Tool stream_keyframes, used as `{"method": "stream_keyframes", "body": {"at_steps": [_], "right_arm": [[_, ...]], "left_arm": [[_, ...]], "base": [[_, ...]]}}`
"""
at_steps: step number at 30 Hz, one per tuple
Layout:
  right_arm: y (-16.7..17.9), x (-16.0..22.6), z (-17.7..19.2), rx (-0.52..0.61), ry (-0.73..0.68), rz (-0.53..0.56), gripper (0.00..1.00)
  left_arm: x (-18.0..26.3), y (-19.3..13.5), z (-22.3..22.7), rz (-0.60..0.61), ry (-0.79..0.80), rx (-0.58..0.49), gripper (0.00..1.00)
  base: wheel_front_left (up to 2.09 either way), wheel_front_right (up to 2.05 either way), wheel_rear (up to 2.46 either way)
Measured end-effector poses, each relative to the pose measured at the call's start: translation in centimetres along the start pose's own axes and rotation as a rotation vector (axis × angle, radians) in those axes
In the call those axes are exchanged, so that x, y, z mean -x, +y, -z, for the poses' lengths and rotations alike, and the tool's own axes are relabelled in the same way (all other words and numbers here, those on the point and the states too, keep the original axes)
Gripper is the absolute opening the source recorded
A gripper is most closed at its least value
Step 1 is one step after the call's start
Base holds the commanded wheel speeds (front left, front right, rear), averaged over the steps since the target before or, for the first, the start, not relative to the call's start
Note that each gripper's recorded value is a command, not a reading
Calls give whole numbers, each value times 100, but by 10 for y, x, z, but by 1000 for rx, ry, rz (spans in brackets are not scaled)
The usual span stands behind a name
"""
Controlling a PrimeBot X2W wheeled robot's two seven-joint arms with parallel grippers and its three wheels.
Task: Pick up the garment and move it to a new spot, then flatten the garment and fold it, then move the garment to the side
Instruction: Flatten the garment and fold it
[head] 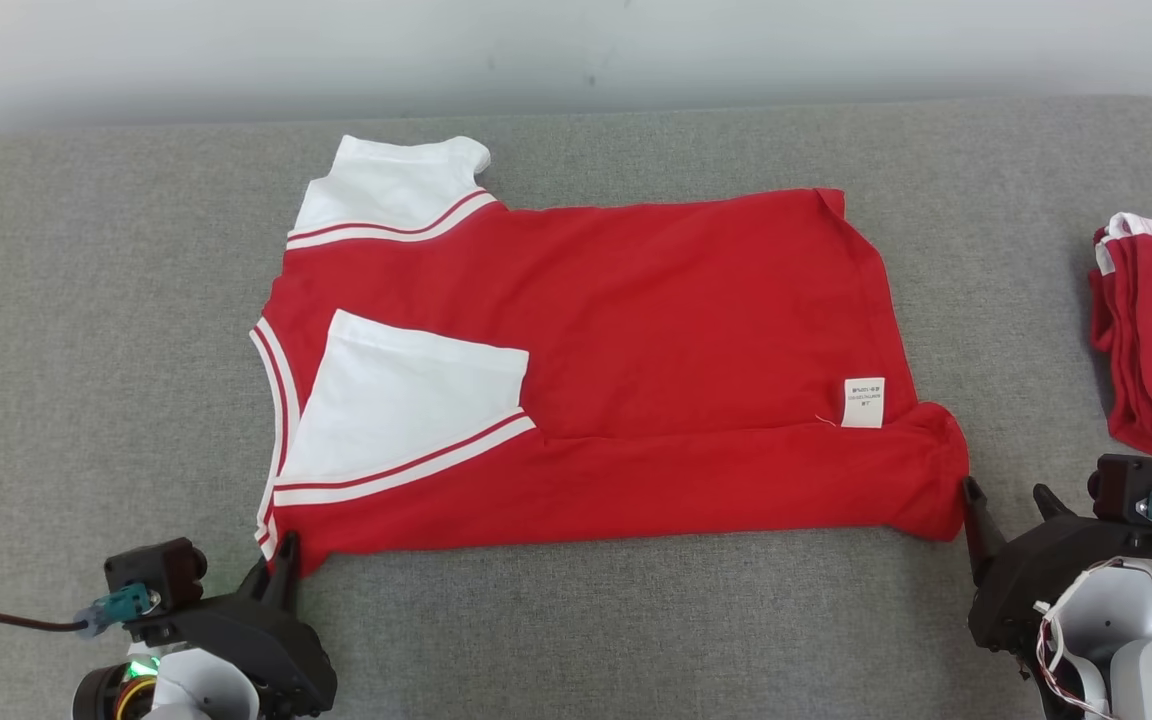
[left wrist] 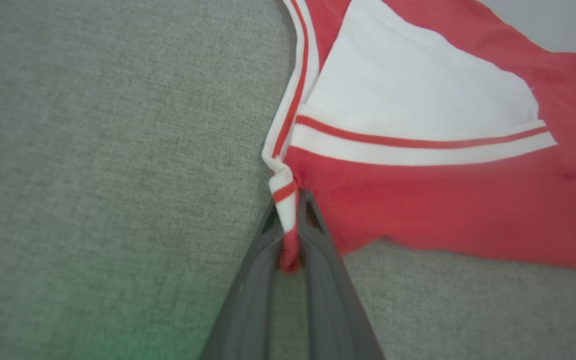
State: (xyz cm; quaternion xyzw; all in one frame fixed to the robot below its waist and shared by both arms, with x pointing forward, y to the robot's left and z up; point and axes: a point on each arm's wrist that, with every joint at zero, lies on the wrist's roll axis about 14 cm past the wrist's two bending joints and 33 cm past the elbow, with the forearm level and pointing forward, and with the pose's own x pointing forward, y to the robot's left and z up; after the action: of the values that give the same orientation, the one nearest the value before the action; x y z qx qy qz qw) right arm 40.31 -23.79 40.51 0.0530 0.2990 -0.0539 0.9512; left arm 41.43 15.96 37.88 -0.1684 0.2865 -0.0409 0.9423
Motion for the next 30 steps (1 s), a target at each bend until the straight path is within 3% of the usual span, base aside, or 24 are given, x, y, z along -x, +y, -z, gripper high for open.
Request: {"method": "stream_keyframes", "body": {"at_steps": [9,17,27,28,30], "right_arm": [[7,-2,-3,2,6,-20,100],[38,-6,26,6,134,-114,100],[52,-10,30,26,186,-150,100],[54,-11,29,27,192,-155,85],[56,-13,30,28,201,-162,38]], "left_arm": [[-1,0,0,-6,-6,8,0],[0,2,1,-12,-7,16,0],[2,2,1,-9,-16,17,0],[2,2,1,-9,-17,17,0],[3,2,1,-8,-18,16,0]], "base": [[0,0,0],[0,0,0],[0,0,0],[0,0,0],[0,0,0]]}}
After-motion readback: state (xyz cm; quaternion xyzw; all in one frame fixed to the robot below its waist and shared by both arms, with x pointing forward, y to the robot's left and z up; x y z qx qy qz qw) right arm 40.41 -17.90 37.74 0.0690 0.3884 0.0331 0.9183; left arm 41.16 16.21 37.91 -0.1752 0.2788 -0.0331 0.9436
